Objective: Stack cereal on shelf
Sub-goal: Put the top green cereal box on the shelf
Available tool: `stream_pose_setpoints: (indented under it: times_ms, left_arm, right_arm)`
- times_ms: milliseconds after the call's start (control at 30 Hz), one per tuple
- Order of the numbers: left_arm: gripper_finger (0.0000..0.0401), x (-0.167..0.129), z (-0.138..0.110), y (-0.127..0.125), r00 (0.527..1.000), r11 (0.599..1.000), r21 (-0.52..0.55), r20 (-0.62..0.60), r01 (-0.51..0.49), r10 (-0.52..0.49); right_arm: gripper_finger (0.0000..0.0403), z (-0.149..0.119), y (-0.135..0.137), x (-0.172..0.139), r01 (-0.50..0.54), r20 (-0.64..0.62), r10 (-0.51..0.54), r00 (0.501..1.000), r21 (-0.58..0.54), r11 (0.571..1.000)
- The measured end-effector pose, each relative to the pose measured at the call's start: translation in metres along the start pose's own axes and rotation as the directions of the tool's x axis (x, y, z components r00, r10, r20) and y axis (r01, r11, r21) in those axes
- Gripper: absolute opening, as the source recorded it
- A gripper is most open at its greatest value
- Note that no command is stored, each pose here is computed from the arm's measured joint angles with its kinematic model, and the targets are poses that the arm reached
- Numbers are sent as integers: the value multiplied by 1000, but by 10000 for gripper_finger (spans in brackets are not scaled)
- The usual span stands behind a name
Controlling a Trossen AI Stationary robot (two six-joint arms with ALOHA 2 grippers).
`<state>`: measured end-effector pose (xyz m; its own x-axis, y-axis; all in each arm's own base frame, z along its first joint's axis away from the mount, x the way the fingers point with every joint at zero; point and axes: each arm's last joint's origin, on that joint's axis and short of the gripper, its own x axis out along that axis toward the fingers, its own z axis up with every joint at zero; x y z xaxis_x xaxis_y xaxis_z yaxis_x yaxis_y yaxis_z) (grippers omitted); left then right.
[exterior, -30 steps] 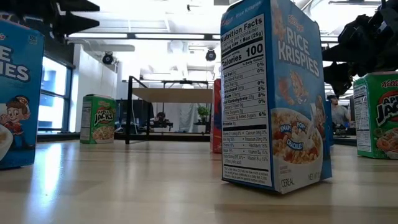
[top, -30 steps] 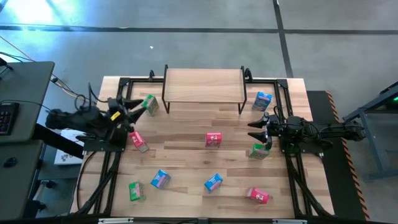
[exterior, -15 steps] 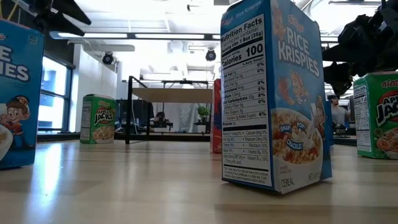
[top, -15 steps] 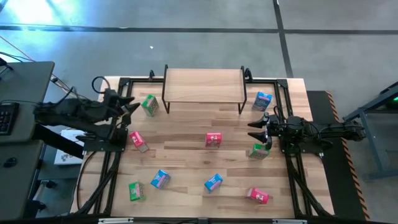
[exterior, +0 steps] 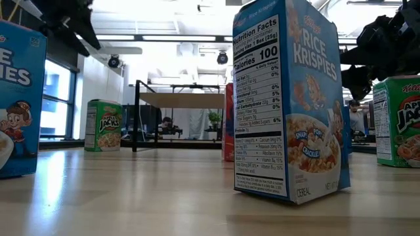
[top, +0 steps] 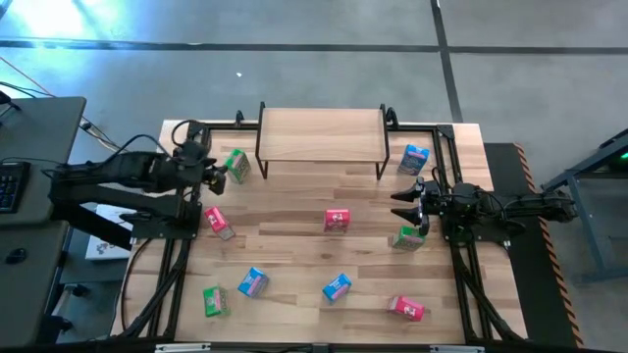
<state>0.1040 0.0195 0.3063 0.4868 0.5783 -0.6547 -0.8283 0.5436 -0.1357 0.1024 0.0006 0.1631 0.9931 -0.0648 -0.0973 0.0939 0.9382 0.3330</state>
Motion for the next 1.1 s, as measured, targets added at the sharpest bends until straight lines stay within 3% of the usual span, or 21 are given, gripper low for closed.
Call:
stream_pose_setpoints:
  times_ms: [233, 400, 833, 1100]
  left_arm:
    - [216, 21, 2, -5, 978, 994, -111, -209, -19, -5]
    - [216, 34, 7, -1, 963, 988, -133, -267, -75, 38]
    - [218, 51, 24, 28, 943, 995, -86, -333, -55, 23]
    - [264, 74, 35, 37, 930, 998, -12, -363, -61, 53]
  right_arm:
    - [244, 0, 0, 0, 0, 0, 0, 1000, 0, 1000]
    - [244, 0, 0, 0, 0, 0, 0, 1000, 0, 1000]
    - [244, 0, 0, 0, 0, 0, 0, 1000, 0, 1000]
    - [244, 0, 0, 0, 0, 0, 0, 1000, 0, 1000]
